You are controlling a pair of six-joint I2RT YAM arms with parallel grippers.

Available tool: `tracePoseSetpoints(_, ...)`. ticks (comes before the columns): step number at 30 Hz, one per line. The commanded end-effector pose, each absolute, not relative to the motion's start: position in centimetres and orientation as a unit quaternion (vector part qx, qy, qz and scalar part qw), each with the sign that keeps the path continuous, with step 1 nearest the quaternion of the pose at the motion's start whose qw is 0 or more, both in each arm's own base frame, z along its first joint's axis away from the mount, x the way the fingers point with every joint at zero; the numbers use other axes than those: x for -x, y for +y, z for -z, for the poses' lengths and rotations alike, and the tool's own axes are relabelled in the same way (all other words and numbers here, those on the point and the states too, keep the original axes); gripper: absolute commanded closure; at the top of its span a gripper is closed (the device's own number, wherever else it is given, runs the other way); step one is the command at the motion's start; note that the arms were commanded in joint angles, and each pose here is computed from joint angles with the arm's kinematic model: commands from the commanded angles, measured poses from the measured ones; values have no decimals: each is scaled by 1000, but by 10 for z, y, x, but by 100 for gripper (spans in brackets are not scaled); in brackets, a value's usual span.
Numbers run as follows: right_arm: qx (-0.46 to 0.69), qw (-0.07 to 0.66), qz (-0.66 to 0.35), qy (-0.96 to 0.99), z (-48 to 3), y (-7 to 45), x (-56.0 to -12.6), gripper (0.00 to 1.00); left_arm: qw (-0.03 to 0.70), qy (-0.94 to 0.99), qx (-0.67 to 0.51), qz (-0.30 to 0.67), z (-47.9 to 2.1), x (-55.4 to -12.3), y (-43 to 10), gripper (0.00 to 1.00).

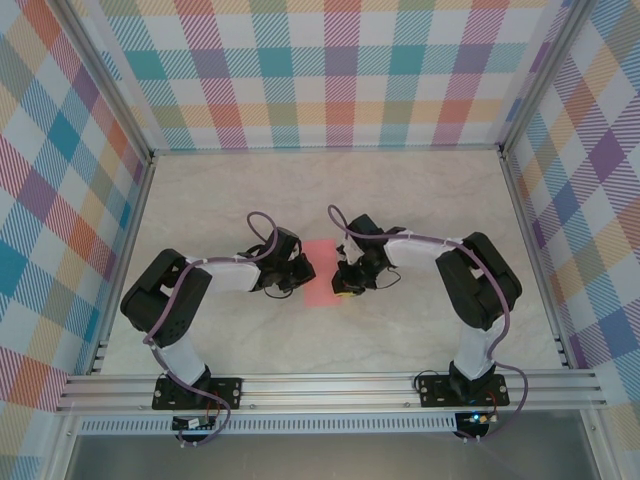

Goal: Fold a paper plane with a square sheet of paper (pick it up from the middle)
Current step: Fold the triangle a second time at the center of the table.

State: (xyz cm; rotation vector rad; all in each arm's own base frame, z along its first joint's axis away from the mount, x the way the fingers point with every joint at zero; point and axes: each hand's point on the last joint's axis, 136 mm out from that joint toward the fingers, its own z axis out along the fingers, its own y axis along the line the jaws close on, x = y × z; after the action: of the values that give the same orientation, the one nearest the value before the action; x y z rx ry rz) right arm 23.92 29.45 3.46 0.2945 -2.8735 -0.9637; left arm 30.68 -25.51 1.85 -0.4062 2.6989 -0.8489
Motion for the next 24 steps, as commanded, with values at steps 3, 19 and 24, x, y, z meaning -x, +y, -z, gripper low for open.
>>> tracePoseSetpoints(3,-99,40,333,-937,-51,314,-251,86,113,952,160,237,15,-287,-235,90)
tracePoseSetpoints(19,-111,73,310,-942,-15,331,-249,86,107,954,164,225,21,-284,-231,91)
tracePoseSetpoints(24,-110,86,305,-942,-4,316,-230,87,106,957,162,214,25,-283,-228,91)
